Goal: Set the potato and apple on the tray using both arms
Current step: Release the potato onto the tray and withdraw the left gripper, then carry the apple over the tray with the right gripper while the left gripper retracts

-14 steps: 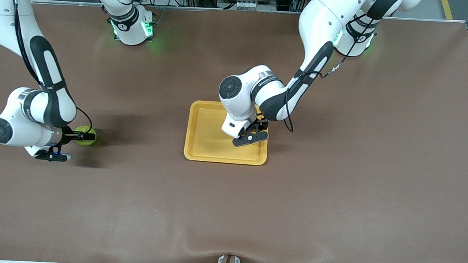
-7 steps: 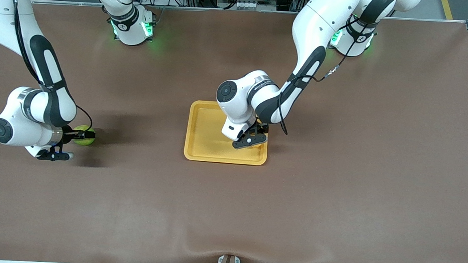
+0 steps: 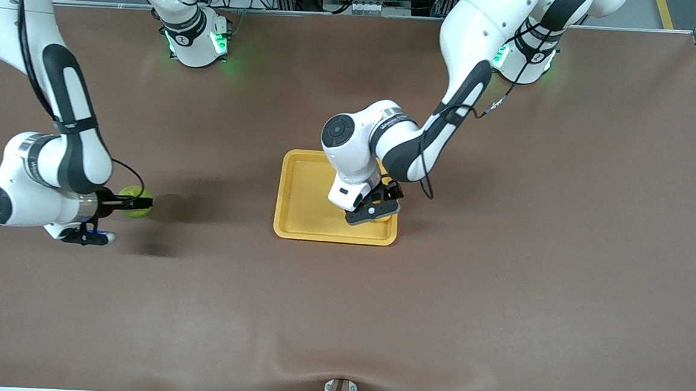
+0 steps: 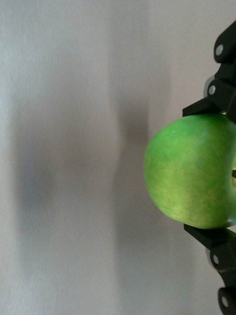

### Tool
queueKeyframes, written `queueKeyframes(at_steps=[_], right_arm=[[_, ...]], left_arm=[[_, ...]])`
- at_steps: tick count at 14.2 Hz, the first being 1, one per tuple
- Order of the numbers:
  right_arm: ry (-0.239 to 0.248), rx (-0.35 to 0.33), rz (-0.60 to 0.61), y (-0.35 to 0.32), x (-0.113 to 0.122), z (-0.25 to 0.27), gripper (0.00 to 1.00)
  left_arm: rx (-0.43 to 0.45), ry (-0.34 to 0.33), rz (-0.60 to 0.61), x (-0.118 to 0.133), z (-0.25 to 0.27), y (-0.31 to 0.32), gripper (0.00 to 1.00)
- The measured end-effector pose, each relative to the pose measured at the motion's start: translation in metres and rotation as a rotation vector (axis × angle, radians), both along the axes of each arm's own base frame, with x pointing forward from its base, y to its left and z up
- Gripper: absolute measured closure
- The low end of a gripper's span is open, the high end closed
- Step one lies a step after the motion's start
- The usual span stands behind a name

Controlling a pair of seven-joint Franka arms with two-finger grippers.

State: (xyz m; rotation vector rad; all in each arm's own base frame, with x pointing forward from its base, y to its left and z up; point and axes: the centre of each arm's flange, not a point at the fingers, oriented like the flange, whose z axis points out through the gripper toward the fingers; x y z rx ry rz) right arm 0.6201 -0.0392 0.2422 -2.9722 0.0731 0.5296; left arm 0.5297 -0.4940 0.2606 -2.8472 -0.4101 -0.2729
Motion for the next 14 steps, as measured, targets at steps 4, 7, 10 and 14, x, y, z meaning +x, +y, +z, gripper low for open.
queueKeyframes(at_steps=[4, 7, 10, 14], right_arm=[[0.011, -0.071, -0.072, 0.096, -0.001, 0.023, 0.12], [0.002, -0.128, -0.111, 0.189, -0.014, 0.036, 0.12], [-0.015, -0.147, -0.148, 0.25, -0.024, 0.048, 0.12], [-0.02, -0.11, -0.189, 0.308, -0.034, 0.055, 0.12]], left_arm=[[0.049, 0.027, 0.036, 0.04, 0.071, 0.066, 0.0], [0.041, 0.104, 0.042, 0.071, 0.098, 0.132, 0.0], [0.005, 0.153, 0.063, 0.099, 0.125, 0.215, 0.0], [-0.022, 0.185, 0.073, 0.112, 0.154, 0.294, 0.0]])
